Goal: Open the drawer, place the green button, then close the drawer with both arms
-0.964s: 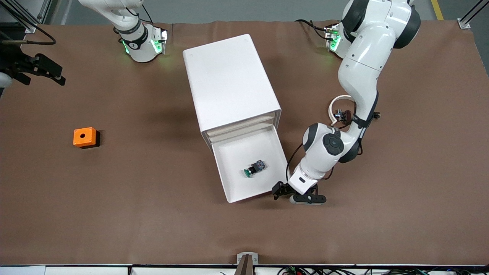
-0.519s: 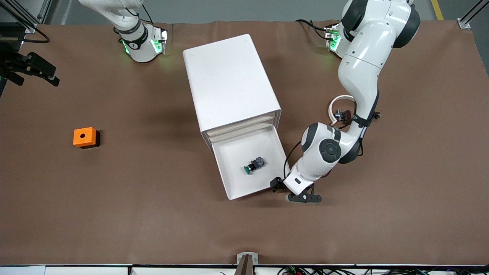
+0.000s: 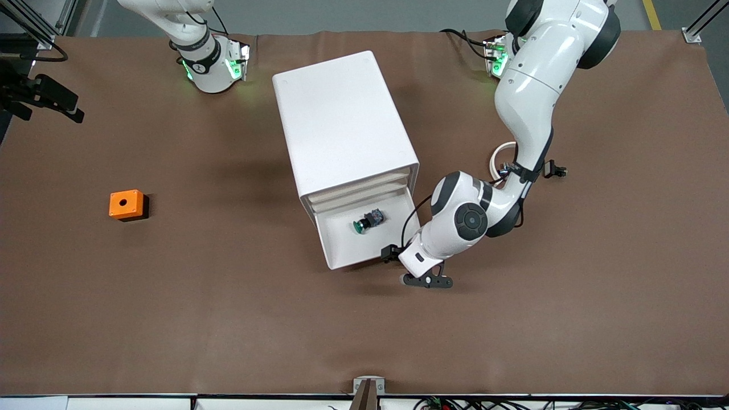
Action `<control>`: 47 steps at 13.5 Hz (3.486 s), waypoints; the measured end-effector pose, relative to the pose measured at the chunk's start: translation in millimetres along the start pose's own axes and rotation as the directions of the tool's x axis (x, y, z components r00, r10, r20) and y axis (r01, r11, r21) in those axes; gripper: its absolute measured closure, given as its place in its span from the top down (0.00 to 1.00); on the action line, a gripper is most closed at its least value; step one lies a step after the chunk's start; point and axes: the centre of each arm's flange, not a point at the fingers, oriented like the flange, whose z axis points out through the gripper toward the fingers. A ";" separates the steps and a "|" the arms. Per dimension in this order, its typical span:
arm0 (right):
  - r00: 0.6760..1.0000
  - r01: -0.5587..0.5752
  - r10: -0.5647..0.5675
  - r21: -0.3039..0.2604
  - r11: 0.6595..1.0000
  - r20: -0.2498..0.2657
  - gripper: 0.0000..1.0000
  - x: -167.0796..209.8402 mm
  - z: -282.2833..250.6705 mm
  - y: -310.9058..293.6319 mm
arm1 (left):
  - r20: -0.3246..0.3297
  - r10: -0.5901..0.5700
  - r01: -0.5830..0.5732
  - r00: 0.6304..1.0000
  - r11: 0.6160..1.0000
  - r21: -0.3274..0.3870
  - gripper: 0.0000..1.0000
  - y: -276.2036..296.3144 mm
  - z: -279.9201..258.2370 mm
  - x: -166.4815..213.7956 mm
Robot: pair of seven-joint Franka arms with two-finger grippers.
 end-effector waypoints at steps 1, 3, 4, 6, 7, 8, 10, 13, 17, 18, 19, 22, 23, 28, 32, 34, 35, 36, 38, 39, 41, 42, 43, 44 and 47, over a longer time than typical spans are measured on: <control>1.000 0.001 -0.001 0.000 1.000 0.001 1.00 -0.1 0.1 -0.4 | 0.009 -0.004 0.004 1.000 1.000 -0.012 1.00 4.4 -1.4 -2.1; 1.000 0.002 -0.002 0.000 1.000 0.001 1.00 -0.2 0.2 -1.1 | 0.018 -0.013 0.013 1.000 1.000 -0.028 1.00 11.7 -4.1 -5.0; 1.000 0.002 -0.002 0.000 1.000 0.003 1.00 -0.4 0.4 -1.1 | 0.029 -0.017 0.018 0.999 0.999 -0.034 1.00 15.9 -4.1 -7.8; 1.000 0.002 -0.002 0.000 1.000 0.008 1.00 -0.9 0.9 -0.9 | 0.066 -0.027 0.030 0.997 0.999 -0.041 1.00 27.3 -0.5 -17.3; 1.000 0.001 -0.001 0.000 1.000 0.009 1.00 -0.9 0.9 -0.6 | 0.076 -0.030 0.034 0.997 0.998 -0.044 1.00 32.3 0.9 -20.9; 1.000 0.001 -0.001 0.000 1.000 0.009 1.00 -0.9 1.0 -0.4 | 0.082 -0.027 0.031 0.996 0.998 -0.045 1.00 37.0 2.4 -24.3; 1.000 -0.003 0.003 0.000 1.000 0.009 1.00 -0.9 1.0 1.2 | 0.090 -0.031 0.035 0.995 0.998 -0.043 1.00 43.6 5.9 -29.9; 1.000 -0.022 0.022 0.001 1.000 0.015 1.00 -1.0 1.5 10.5 | 0.092 -0.047 0.051 0.995 0.998 -0.041 1.00 44.5 6.4 -30.9; 1.000 -0.019 0.019 0.000 1.000 0.020 1.00 -1.6 1.9 9.3 | 0.121 -0.080 0.086 0.989 0.995 -0.047 1.00 49.8 8.4 -36.4; 1.000 -0.019 0.019 0.000 1.000 0.020 1.00 -1.7 2.0 9.0 | 0.130 -0.088 0.095 0.988 0.994 -0.051 1.00 54.4 9.1 -39.6; 1.000 -0.019 0.019 0.000 1.000 0.021 1.00 -1.7 2.0 8.9 | 0.140 -0.097 0.105 0.985 0.993 -0.055 1.00 59.7 9.7 -43.3; 1.000 -0.019 0.019 0.000 1.000 0.021 1.00 -1.7 2.0 8.9 | 0.161 -0.112 0.122 0.981 0.991 -0.059 1.00 68.8 11.1 -50.3; 1.000 -0.019 0.019 0.000 1.000 0.020 1.00 -1.7 2.0 8.9 | 0.163 -0.114 0.125 0.980 0.990 -0.059 1.00 69.9 11.2 -51.1; 1.000 -0.019 0.019 0.000 1.000 0.021 1.00 -1.7 2.0 8.9 | 0.199 -0.145 0.164 0.969 0.983 -0.082 1.00 77.4 13.0 -57.8; 1.000 -0.017 0.017 0.000 1.000 0.021 1.00 -1.8 2.0 7.8 | 0.239 -0.177 0.207 0.955 0.972 -0.109 1.00 85.1 16.2 -65.3; 1.000 -0.016 0.016 -0.001 1.000 0.021 1.00 -1.8 2.0 7.3 | 0.246 -0.192 0.222 0.950 0.969 -0.104 1.00 88.6 17.7 -68.6; 1.000 -0.016 0.016 -0.001 1.000 0.021 1.00 -1.8 2.0 7.3 | 0.248 -0.203 0.233 0.947 0.967 -0.100 1.00 90.1 18.3 -69.9; 1.000 -0.016 0.016 -0.001 1.000 0.021 1.00 -1.8 2.0 7.3 | 0.251 -0.215 0.245 0.944 0.965 -0.096 1.00 91.0 18.7 -70.7; 1.000 -0.016 0.016 -0.001 1.000 0.021 1.00 -1.8 2.0 7.2 | 0.260 -0.235 0.267 0.937 0.959 -0.096 1.00 92.9 19.8 -72.7; 1.000 -0.015 0.015 -0.001 1.000 0.021 1.00 -1.8 2.0 7.2 | 0.265 -0.240 0.274 0.934 0.957 -0.098 1.00 93.6 20.5 -73.7; 1.000 -0.015 0.015 -0.001 1.000 0.021 1.00 -1.8 2.0 7.2 | 0.268 -0.246 0.280 0.931 0.955 -0.098 1.00 93.7 20.8 -74.1; 1.000 -0.015 0.015 -0.001 1.000 0.020 1.00 -1.8 2.0 7.2 | 0.268 -0.249 0.283 0.931 0.954 -0.098 1.00 93.0 20.5 -73.4; 1.000 -0.015 0.015 -0.001 1.000 0.021 1.00 -1.8 2.0 7.2 | 0.268 -0.252 0.287 0.930 0.953 -0.097 1.00 91.4 19.5 -71.8; 1.000 -0.015 0.015 -0.001 1.000 0.021 1.00 -1.8 2.0 7.2 | 0.275 -0.257 0.291 0.927 0.952 -0.093 1.00 87.5 17.6 -69.0; 1.000 -0.016 0.016 -0.001 1.000 0.021 1.00 -1.8 2.0 7.4 | 0.262 -0.283 0.318 0.923 0.943 -0.102 1.00 63.4 -6.1 -44.3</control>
